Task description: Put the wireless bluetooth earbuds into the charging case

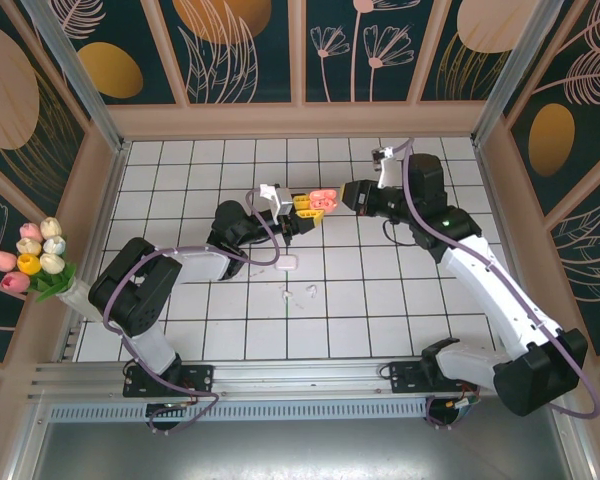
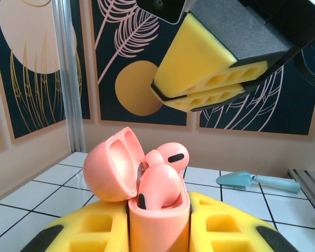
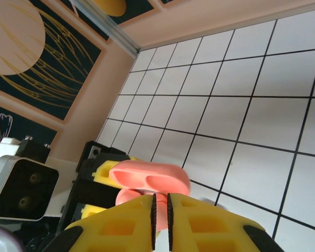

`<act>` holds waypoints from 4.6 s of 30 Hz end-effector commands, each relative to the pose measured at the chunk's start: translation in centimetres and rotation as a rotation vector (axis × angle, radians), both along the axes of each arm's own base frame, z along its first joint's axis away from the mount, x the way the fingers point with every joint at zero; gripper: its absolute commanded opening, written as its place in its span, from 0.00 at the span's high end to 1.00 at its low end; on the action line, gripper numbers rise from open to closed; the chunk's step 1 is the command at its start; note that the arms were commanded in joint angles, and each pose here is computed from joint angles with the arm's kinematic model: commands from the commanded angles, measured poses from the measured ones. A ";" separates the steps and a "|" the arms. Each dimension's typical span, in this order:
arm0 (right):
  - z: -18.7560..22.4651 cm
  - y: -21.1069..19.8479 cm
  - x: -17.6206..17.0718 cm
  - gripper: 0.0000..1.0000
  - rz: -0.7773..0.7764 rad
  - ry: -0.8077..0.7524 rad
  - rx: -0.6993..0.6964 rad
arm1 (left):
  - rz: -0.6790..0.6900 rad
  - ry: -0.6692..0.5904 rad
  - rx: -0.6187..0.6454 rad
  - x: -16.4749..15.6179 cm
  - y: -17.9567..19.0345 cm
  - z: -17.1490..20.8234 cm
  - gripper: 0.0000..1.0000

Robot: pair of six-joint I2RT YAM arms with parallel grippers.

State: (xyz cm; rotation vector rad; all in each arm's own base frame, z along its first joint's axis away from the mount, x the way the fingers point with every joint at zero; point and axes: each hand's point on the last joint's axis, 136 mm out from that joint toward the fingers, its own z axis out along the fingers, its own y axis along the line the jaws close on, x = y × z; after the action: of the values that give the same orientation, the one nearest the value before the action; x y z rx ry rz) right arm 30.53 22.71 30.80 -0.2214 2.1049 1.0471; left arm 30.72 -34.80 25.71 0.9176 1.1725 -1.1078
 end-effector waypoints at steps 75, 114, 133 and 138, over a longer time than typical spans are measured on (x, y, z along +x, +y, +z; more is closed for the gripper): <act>-0.9 0.7 3.1 0.84 -0.089 0.098 -0.194 | -0.018 0.029 -0.034 1.0 -0.7 0.6 1.00; -14.1 -3.3 0.4 0.42 -0.444 0.316 -0.207 | 0.285 1.001 0.411 16.8 -2.5 -22.8 0.76; -18.8 4.0 -1.5 0.22 -0.347 0.352 -0.439 | 0.663 0.761 0.084 19.3 13.4 -7.4 0.01; -22.3 7.5 -1.1 0.17 -0.303 0.388 -0.587 | 0.947 0.625 -0.028 18.0 19.5 -1.9 0.01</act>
State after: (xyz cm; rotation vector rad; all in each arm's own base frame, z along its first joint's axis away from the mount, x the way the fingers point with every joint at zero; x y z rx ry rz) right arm 29.39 29.73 9.26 0.0584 2.6300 0.3921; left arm 48.71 -18.36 20.15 0.0145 1.9471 -0.7536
